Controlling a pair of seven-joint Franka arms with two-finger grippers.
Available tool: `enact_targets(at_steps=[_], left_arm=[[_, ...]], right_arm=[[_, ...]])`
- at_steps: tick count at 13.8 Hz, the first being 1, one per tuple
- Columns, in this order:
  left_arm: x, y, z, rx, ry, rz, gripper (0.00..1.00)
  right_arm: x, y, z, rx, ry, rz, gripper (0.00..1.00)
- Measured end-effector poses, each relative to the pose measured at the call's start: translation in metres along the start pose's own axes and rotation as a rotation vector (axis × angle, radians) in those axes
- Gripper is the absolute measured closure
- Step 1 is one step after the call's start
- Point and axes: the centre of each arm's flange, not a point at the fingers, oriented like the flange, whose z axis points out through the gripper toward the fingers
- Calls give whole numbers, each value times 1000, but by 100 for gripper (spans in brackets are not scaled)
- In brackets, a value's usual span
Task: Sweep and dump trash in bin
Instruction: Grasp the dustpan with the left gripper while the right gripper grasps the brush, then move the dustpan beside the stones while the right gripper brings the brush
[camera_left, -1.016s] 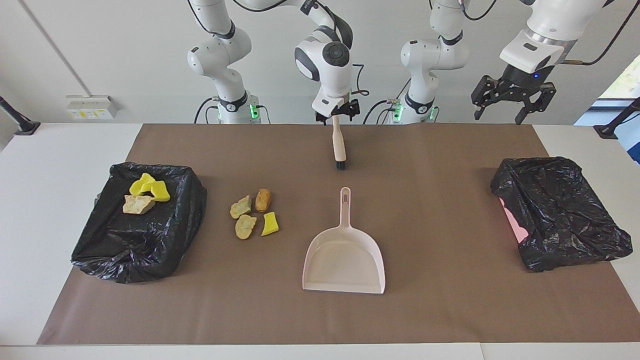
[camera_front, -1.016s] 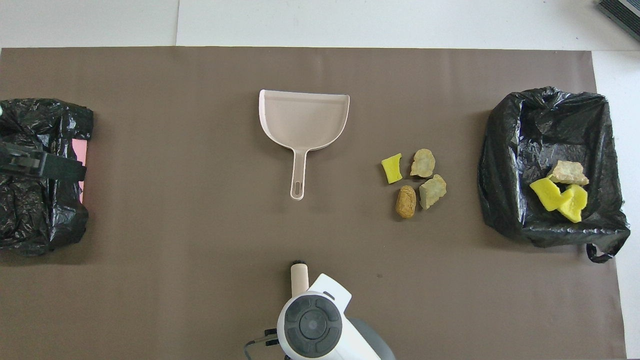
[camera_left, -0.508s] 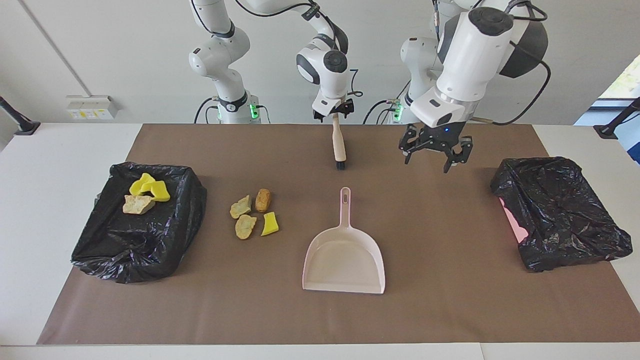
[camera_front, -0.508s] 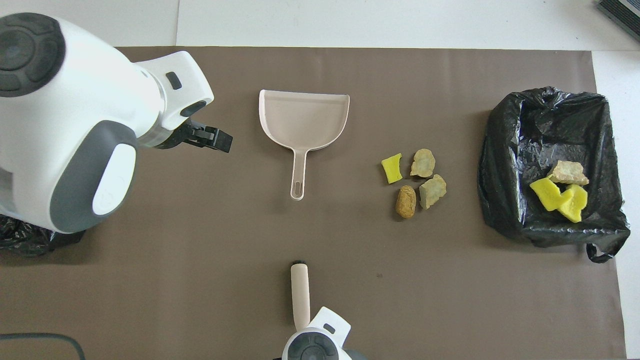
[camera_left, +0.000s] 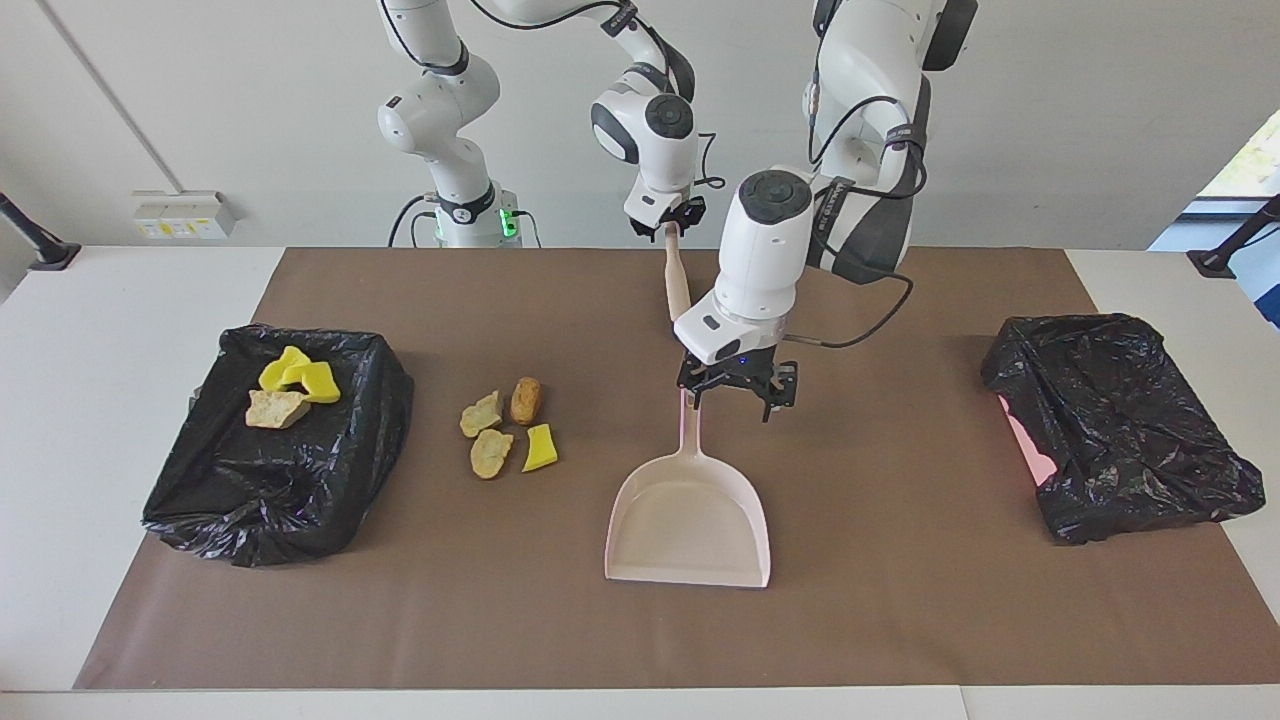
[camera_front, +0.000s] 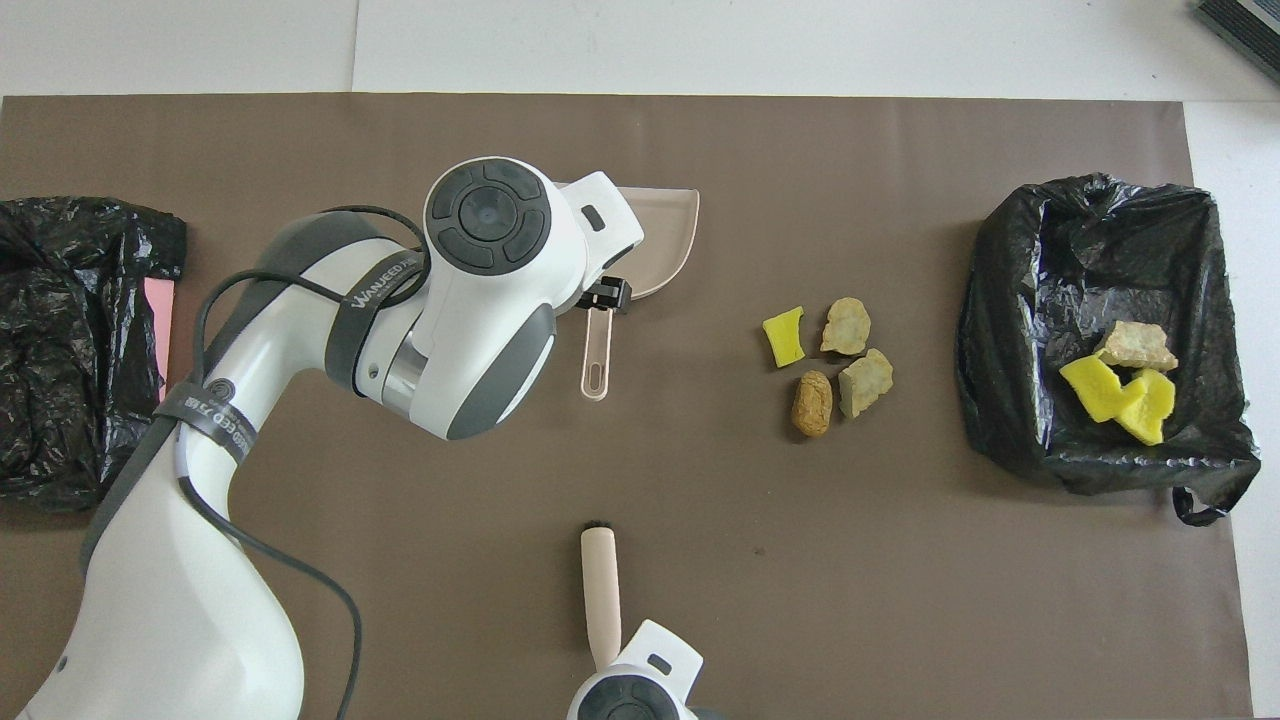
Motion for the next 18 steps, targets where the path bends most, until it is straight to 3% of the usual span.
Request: enact_targets(at_steps=[1,2,7,11,13,16,18], left_arm=[[0,6,9,-6,8,-10,0],[-4,12,19,-8,7,-10,0],[-32,24,73,10,-62,-2,0],[-37,30,83,-12,-16,-23,4],[-35,29,82,-18,-1,-26,29],[-33,29,80,-24,14,-27,67],[-31,29,79,-16,29,-17,68]], right_arm=[[0,0,0,0,-1,2,68],[1,1,0,1,-1,4,74],[7,11,-5,-28,-32,16,74],[27,57,-49,-90,-61,19,74],[38,91,-75,-105,-52,9,74],[72,162,-114,-66,-2,21,74],[102,208,-139,-88,50,57,74]])
